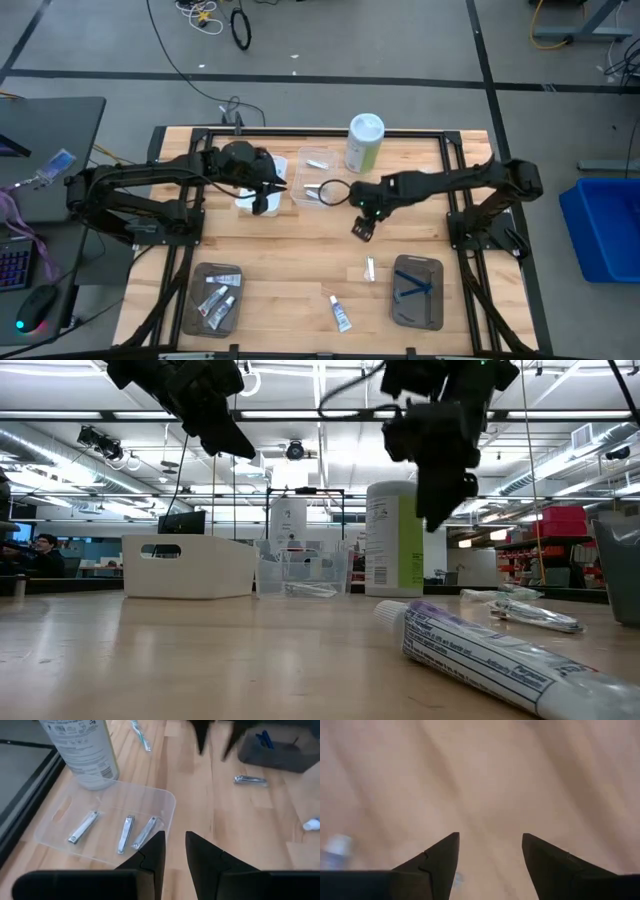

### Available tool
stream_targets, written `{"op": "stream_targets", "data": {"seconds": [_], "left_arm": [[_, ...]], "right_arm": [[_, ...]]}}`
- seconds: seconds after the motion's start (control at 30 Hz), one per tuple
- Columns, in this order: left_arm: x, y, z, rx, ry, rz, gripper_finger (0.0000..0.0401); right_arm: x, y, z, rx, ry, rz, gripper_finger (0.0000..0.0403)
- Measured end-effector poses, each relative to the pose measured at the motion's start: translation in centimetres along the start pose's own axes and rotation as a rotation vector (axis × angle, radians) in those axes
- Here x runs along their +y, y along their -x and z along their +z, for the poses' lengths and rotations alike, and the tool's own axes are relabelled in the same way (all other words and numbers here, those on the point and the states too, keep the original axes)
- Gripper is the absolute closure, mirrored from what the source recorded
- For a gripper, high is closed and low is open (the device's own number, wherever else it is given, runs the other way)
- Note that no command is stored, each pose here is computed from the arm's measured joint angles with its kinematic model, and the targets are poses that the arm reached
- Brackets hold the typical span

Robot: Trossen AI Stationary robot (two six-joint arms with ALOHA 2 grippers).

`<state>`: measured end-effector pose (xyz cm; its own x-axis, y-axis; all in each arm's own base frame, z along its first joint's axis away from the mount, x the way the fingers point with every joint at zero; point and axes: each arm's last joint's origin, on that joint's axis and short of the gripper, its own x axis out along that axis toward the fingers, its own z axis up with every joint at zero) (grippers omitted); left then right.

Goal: Pick & Place Travel size toiletries
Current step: Put the white toothpaste into the left black bin

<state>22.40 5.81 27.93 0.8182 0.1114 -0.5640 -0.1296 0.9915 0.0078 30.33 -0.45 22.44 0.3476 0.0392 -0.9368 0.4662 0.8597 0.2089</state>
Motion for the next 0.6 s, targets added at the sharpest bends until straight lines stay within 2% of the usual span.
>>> {"op": "stream_targets", "data": {"seconds": [0.17, 0.27, 0.33, 0.47, 0.6], "left_arm": [[-0.3, -0.3, -0.4, -0.015, 0.046, -0.033, 0.032], [-1.1, -0.8, -0.7, -0.049, 0.062, -0.11, 0.032], [-1.9, -1.3, -1.2, -0.072, 0.085, -0.163, 0.032], [-4.1, -1.9, -2.3, -0.077, 0.13, -0.252, 0.032], [-6.8, -1.9, -3.0, -0.062, 0.144, -0.332, 0.032]], "right_arm": [[4.7, 0.1, -0.6, -0.109, -0.119, 0.207, 0.0165], [8.1, 0.8, -1.0, -0.203, -0.178, 0.384, 0.0169], [10.4, 1.4, -1.7, -0.279, -0.171, 0.479, 0.0176], [14.0, 1.9, -4.0, -0.422, -0.143, 0.531, 0.0189], [16.2, 0.8, -6.5, -0.4, -0.195, 0.533, 0.0194]]}}
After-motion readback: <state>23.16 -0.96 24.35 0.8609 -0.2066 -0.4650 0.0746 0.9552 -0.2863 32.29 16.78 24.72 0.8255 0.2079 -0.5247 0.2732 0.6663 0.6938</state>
